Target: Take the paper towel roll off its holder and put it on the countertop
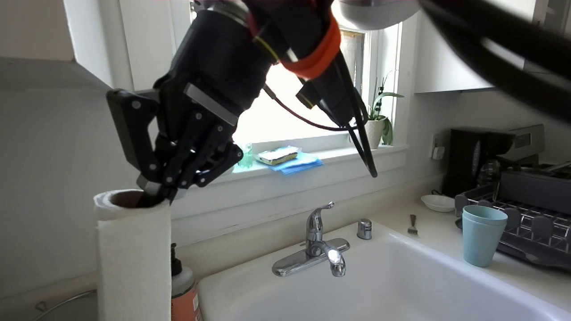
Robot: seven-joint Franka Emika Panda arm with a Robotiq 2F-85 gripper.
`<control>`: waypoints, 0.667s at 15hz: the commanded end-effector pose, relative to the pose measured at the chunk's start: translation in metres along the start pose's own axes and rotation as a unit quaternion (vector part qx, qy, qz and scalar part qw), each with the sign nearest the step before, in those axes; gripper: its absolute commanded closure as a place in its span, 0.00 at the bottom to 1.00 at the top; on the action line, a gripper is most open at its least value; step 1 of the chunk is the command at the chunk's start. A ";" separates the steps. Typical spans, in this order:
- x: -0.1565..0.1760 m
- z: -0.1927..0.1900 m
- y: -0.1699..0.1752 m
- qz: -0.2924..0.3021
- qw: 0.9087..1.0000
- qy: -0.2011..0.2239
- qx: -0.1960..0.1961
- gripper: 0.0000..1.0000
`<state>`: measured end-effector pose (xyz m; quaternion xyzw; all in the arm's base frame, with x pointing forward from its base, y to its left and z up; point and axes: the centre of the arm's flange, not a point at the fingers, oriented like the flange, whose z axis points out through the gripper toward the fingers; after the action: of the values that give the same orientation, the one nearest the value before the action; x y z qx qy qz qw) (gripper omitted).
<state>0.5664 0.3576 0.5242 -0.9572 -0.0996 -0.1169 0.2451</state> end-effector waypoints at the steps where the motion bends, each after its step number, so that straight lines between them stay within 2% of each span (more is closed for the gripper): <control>1: -0.003 -0.018 -0.011 -0.001 1.000 0.006 0.009 1.00; 10: -0.016 -0.063 -0.031 -0.023 0.999 0.022 0.004 1.00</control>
<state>0.5470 0.3557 0.5713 -0.9515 -0.1131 -0.1412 0.2488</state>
